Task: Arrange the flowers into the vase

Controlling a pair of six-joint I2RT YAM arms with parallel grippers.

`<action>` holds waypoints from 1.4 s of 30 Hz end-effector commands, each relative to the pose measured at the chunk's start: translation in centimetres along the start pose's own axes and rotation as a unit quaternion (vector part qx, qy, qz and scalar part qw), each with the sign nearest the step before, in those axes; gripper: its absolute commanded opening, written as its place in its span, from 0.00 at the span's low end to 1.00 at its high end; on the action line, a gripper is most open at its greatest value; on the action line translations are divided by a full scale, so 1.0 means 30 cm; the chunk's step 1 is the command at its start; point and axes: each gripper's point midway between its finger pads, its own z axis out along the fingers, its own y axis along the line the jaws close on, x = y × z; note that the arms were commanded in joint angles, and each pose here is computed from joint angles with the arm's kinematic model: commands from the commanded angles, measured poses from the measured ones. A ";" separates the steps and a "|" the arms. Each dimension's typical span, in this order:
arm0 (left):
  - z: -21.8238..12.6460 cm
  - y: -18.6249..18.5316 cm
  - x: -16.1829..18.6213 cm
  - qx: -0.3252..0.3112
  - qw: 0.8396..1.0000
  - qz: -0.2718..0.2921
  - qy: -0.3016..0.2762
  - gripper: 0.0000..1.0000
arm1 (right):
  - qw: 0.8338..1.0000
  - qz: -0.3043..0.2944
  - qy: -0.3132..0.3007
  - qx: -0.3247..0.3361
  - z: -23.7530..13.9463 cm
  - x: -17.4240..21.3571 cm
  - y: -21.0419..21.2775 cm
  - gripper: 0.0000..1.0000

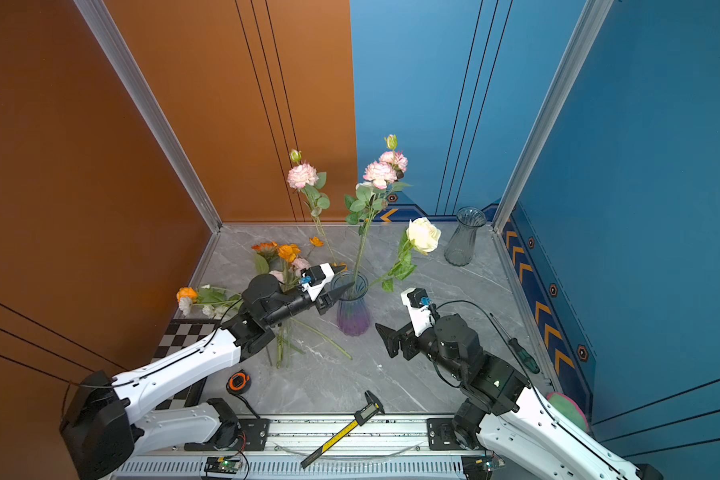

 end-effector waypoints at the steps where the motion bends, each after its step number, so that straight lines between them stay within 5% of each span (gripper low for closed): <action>1: -0.100 0.161 0.027 -0.142 0.985 -0.096 0.032 0.49 | 0.999 -0.021 0.003 -0.031 0.007 0.008 0.043 1.00; 5: -0.265 0.255 0.141 -0.251 0.940 -0.203 0.111 0.52 | 0.997 -0.037 0.007 -0.061 0.045 0.021 0.099 1.00; 9: -0.416 0.291 0.244 -0.329 0.893 -0.278 0.129 0.49 | 0.995 -0.057 -0.010 -0.087 0.081 0.019 0.183 1.00; 12: -0.519 0.310 0.337 -0.384 0.842 -0.347 0.151 0.48 | 0.991 -0.075 -0.023 -0.112 0.102 0.001 0.258 1.00; 19: -0.623 0.271 0.581 -0.423 0.730 -0.489 0.221 0.47 | 0.975 -0.133 0.004 -0.177 0.206 0.015 0.433 1.00; 23: -0.638 0.264 0.649 -0.438 0.691 -0.534 0.212 0.46 | 0.962 -0.171 0.021 -0.212 0.273 0.043 0.508 1.00; 29: -0.666 0.270 0.736 -0.468 0.657 -0.553 0.209 0.44 | 0.951 -0.181 0.008 -0.249 0.333 0.132 0.560 1.00; 42: -0.600 0.303 0.864 -0.470 0.649 -0.553 0.228 0.42 | 0.948 -0.210 0.009 -0.241 0.352 0.247 0.567 1.00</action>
